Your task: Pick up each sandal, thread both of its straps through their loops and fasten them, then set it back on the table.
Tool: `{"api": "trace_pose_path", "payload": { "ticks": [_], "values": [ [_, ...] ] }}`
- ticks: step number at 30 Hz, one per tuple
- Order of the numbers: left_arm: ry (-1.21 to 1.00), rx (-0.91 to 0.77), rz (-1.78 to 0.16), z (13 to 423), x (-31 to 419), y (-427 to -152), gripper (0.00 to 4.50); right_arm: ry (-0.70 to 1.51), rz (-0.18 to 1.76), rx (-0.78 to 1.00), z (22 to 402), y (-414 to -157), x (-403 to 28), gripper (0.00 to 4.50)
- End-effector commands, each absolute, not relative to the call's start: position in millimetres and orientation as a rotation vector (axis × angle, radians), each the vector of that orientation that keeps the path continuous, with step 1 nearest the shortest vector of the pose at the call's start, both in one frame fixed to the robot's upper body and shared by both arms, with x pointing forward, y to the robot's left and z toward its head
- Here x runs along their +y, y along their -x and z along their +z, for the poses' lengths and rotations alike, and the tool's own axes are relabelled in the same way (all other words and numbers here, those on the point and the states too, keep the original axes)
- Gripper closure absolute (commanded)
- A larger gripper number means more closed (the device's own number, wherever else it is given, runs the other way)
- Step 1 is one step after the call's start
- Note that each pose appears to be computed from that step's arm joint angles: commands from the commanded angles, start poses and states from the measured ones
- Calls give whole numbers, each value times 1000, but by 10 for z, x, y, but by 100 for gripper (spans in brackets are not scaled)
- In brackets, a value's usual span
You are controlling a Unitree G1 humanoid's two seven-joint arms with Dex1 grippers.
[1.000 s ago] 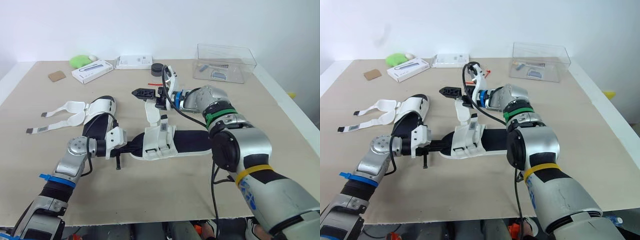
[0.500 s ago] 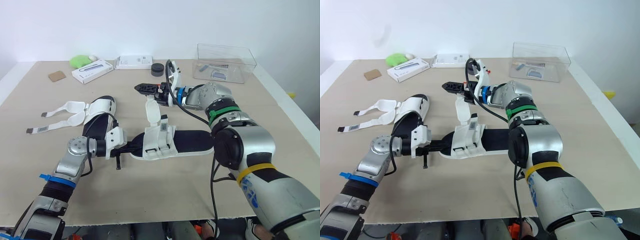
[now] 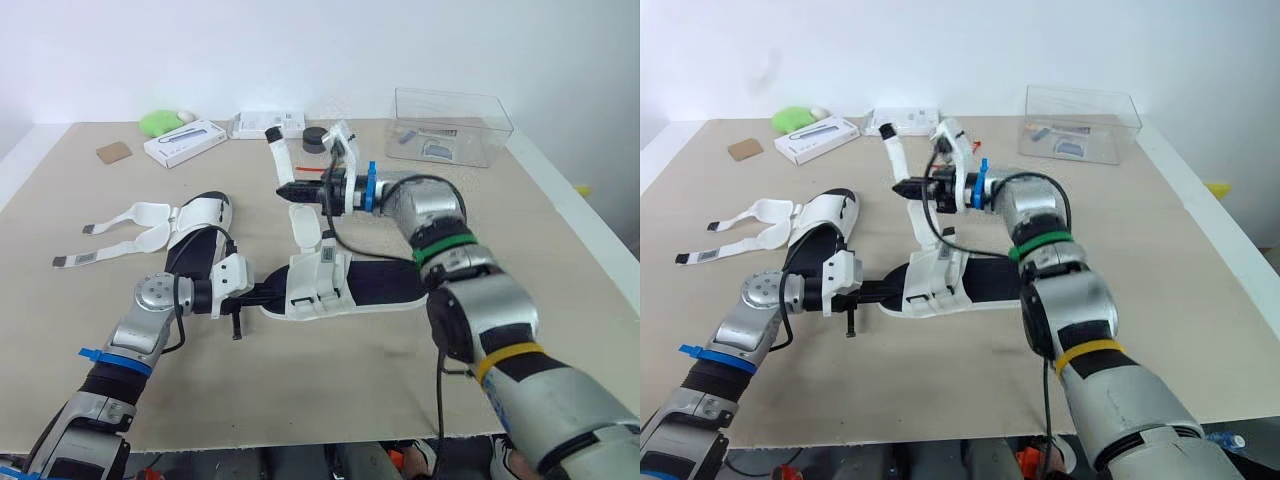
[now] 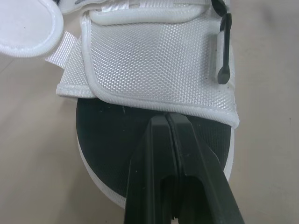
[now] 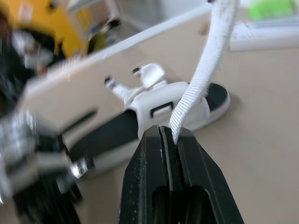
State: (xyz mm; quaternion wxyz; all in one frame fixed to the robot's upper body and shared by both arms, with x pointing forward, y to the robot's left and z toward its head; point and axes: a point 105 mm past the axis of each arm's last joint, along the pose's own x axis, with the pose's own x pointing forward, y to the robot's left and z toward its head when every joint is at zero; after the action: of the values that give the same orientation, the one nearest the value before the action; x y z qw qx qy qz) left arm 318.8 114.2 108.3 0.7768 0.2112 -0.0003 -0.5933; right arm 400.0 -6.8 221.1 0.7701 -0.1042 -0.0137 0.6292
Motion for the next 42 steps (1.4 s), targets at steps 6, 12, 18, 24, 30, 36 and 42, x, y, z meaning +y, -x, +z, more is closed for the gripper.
{"api": "trace_pose_path", "payload": {
  "ticks": [6,12,18,24,30,36,42],
  "values": [
    [-437,99,-1272,922,1219,-3197,450,925,1488,-884,2451,-3316,-9,441],
    [-437,102,-1278,924,1203,-3209,450,1458,1614,-1082,2006,-3082,-101,441],
    [-441,100,-1276,935,1201,-3227,450,1558,1645,-1009,1913,-3169,-156,308],
    [-441,107,-1279,909,1206,-3200,450,1569,1581,-995,2007,-3220,-298,25],
    [-445,116,-1283,902,1226,-3184,450,1275,1549,-764,2103,-3168,-695,7],
    [-436,120,-1293,935,1236,-3184,450,464,1629,-150,2230,-2641,-744,7],
    [-399,111,-1300,986,1183,-3197,450,175,1521,382,1797,-2363,-701,7]
  ]
}}
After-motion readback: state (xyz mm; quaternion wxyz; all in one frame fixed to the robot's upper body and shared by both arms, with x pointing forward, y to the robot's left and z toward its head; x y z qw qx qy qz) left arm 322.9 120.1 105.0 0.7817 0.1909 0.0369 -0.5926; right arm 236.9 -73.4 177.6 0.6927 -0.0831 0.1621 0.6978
